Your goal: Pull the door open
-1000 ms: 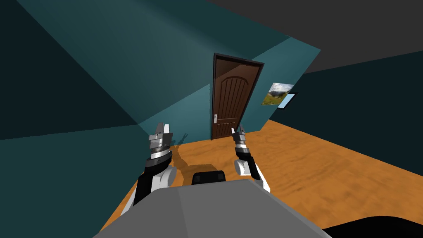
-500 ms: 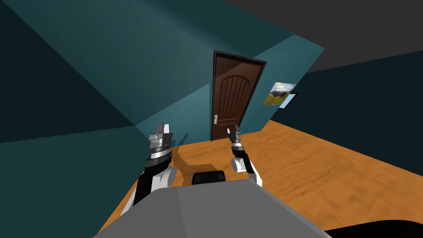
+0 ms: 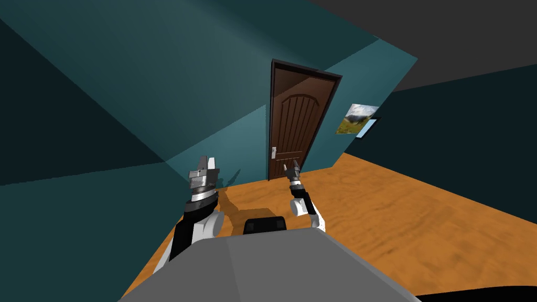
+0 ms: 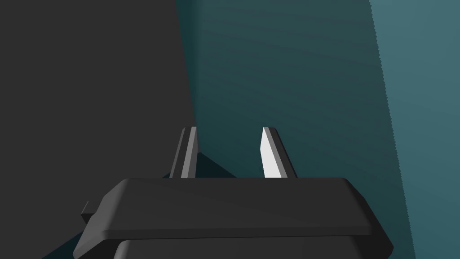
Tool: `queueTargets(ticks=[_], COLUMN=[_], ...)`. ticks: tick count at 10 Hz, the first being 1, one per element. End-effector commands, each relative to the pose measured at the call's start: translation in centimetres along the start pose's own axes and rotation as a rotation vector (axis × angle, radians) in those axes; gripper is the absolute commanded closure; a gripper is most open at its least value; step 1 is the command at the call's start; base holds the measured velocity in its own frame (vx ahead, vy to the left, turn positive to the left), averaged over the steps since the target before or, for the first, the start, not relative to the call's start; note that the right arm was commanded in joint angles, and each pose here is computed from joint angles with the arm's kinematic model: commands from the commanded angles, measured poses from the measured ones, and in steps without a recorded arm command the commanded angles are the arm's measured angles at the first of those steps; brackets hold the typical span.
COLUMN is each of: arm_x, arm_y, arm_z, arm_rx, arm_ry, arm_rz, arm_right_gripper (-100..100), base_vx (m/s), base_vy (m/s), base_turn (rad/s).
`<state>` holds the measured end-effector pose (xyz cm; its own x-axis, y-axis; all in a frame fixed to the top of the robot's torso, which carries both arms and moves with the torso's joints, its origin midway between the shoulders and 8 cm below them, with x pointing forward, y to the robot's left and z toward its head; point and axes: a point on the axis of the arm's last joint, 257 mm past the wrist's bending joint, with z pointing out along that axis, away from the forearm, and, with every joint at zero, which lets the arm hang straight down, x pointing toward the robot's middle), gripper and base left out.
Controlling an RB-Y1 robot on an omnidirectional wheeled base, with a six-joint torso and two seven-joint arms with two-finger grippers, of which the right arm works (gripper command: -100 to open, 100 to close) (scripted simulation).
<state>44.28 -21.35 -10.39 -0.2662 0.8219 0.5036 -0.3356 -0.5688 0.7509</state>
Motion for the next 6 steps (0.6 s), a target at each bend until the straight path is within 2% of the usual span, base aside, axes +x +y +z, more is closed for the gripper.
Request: queueTargets(ticks=[1,6], arm_x=[-0.3,-1.1], arm_y=[-1.5,-6.1], arm_z=[0.38,1.06], arm_rx=[0.028,0.115], arm_ry=[0.001,-0.011], arm_rz=[0.077,0.295], arm_right_gripper=[-100,-100], base_vx=[0.091,0.096], base_vy=[-0.013,0.002], base_turn=[-0.008,-0.008])
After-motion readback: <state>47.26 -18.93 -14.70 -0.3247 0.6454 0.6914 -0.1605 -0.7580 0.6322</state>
